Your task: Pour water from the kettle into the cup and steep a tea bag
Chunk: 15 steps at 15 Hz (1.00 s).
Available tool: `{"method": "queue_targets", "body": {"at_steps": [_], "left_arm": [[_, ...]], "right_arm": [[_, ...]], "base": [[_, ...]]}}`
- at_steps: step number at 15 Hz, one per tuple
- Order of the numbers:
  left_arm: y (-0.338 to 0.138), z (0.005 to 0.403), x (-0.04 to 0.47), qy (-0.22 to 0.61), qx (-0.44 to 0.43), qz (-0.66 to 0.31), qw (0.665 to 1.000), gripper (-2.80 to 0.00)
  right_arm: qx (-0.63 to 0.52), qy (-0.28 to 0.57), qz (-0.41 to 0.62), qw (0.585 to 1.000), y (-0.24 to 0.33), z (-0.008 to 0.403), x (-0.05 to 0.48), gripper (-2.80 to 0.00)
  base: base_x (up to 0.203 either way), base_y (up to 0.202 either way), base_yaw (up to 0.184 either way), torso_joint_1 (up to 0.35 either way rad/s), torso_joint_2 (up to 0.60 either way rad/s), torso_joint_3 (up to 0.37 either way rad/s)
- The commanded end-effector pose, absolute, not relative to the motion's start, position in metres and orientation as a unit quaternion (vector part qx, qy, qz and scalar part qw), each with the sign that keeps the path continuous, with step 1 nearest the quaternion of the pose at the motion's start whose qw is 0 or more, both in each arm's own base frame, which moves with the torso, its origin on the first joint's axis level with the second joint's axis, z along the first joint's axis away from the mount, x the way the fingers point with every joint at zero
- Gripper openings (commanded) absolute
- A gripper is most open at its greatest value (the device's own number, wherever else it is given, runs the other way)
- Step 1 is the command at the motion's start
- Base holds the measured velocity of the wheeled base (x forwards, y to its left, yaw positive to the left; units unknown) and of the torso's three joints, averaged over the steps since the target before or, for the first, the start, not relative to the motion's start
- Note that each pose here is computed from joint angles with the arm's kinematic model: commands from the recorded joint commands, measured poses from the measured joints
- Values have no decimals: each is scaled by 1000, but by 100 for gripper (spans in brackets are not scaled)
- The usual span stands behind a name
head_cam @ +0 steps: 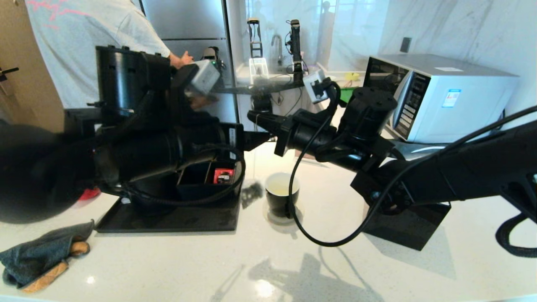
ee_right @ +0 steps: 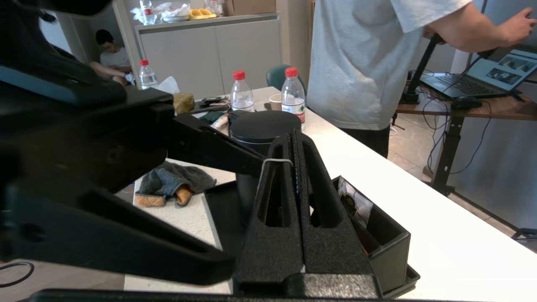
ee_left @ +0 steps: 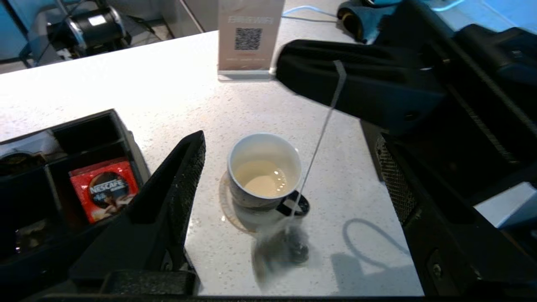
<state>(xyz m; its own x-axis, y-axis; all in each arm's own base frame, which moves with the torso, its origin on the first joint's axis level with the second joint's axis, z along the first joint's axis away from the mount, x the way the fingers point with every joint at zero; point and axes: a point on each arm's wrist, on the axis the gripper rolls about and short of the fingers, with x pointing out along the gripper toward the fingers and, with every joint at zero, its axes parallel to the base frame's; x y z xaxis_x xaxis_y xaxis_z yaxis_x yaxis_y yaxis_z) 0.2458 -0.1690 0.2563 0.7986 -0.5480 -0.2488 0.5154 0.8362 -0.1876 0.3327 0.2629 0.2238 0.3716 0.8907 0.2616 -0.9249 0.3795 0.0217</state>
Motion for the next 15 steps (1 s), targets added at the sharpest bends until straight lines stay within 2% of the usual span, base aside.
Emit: {"method": "queue_targets", "body": {"at_steps": [1, 9, 10, 15], "left_arm": [[-162, 251, 247, 141, -58, -264, 952, 0], [-153, 241, 241, 138, -59, -251, 956, 0], [-153, 243, 242, 127, -62, -253, 957, -280], [-149, 244, 242, 109, -69, -249, 960, -280]], "right_arm": [[82, -104, 552, 824, 261, 224, 330, -280], [67, -106, 535, 836, 245, 223, 334, -280], [67, -108, 532, 837, 242, 225, 335, -280], [64, -104, 529, 840, 238, 231, 333, -280]], "base": [[0, 0, 0, 0, 0, 0], [0, 0, 0, 0, 0, 0], [0, 0, 0, 0, 0, 0], [0, 0, 0, 0, 0, 0]]}}
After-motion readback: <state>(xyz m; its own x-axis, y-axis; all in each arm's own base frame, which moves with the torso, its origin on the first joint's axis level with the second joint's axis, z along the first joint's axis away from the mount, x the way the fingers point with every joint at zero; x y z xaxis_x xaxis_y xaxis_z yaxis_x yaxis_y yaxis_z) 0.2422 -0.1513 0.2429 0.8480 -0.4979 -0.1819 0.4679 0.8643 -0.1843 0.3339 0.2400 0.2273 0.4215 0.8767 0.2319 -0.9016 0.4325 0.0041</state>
